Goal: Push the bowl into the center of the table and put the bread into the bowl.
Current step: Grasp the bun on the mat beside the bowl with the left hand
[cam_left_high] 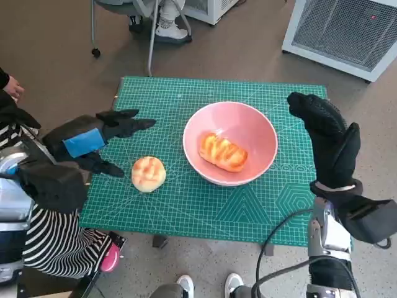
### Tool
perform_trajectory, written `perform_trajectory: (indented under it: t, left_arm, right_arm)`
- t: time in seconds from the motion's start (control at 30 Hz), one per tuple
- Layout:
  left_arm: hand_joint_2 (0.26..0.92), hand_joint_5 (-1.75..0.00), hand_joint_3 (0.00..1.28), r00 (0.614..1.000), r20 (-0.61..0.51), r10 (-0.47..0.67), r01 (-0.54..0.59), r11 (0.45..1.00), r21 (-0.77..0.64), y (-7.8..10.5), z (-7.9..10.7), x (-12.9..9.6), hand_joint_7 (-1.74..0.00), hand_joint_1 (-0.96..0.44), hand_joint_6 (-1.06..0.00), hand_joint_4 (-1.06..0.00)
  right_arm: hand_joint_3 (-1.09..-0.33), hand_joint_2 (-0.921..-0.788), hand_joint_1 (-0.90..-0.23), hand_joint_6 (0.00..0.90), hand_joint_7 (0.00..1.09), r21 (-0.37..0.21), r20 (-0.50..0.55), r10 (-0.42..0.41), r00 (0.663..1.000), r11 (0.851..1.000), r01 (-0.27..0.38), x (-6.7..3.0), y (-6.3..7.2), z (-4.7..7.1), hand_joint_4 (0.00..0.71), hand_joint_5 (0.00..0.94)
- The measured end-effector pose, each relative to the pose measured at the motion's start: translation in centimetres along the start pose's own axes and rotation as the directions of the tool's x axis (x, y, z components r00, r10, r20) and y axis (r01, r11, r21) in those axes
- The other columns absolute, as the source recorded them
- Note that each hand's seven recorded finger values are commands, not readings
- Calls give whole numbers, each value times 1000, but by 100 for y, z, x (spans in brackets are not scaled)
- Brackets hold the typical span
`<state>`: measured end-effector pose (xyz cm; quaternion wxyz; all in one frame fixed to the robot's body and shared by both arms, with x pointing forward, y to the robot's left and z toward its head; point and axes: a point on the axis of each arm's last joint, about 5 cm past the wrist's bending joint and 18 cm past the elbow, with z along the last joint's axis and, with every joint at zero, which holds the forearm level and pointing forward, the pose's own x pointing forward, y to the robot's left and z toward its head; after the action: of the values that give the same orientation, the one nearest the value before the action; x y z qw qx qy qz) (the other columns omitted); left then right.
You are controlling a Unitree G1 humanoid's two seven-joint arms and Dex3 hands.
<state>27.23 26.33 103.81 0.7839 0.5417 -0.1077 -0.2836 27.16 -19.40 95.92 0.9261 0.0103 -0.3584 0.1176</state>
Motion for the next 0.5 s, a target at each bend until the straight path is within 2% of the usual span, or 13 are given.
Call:
perform_trajectory:
  t: [0.5]
  left_arm:
    - [755, 0, 1, 985, -95, -147, 141, 988, -66, -392, -158, 195, -9, -246, -312, -163]
  right_arm:
    - [-687, -921, -733, 59, 469, 13, -4, -5, 1000, 1000, 5, -11, -19, 1, 158, 0]
